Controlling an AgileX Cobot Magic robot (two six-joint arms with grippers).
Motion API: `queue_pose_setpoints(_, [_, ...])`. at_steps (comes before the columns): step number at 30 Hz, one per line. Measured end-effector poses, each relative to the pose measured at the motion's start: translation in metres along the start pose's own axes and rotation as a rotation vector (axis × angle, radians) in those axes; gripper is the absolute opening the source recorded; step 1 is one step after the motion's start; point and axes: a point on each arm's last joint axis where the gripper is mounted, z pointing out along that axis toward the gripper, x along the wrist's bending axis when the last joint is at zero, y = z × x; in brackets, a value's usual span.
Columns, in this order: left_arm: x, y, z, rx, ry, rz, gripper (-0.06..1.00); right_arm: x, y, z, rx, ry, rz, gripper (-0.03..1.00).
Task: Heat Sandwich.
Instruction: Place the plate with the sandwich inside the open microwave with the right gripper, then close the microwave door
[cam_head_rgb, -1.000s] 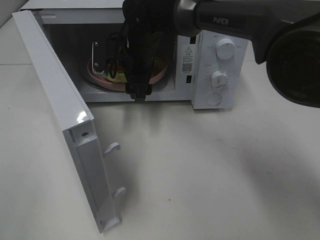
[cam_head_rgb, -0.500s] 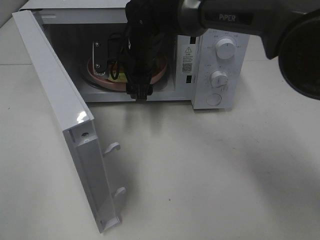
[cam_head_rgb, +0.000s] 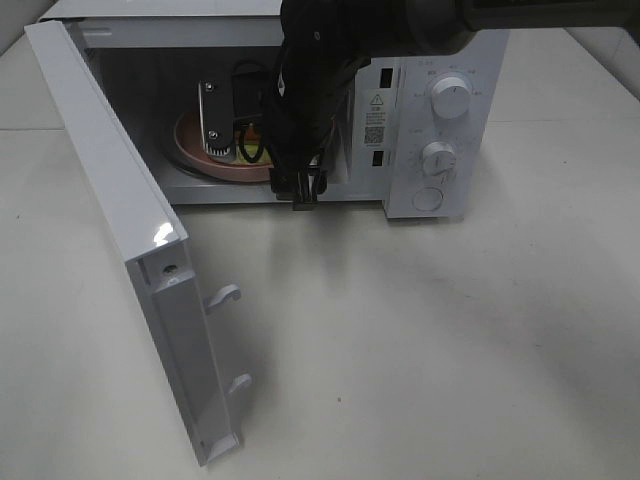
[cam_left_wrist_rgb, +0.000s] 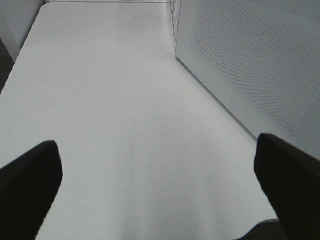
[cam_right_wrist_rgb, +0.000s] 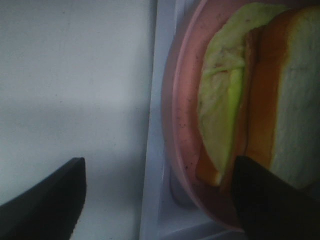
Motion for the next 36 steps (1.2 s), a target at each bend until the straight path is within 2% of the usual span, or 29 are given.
queue_pose_setpoints(14, [0.000, 0.000, 0.000, 0.000, 0.000, 0.000, 0.99, 0.028, -0.015, -0.028, -0.017, 0.006, -0.012, 0.77])
queue_pose_setpoints(36, [0.000, 0.000, 0.000, 0.000, 0.000, 0.000, 0.99, 0.072, -0.047, -0.087, -0.034, -0.001, 0.147, 0.77])
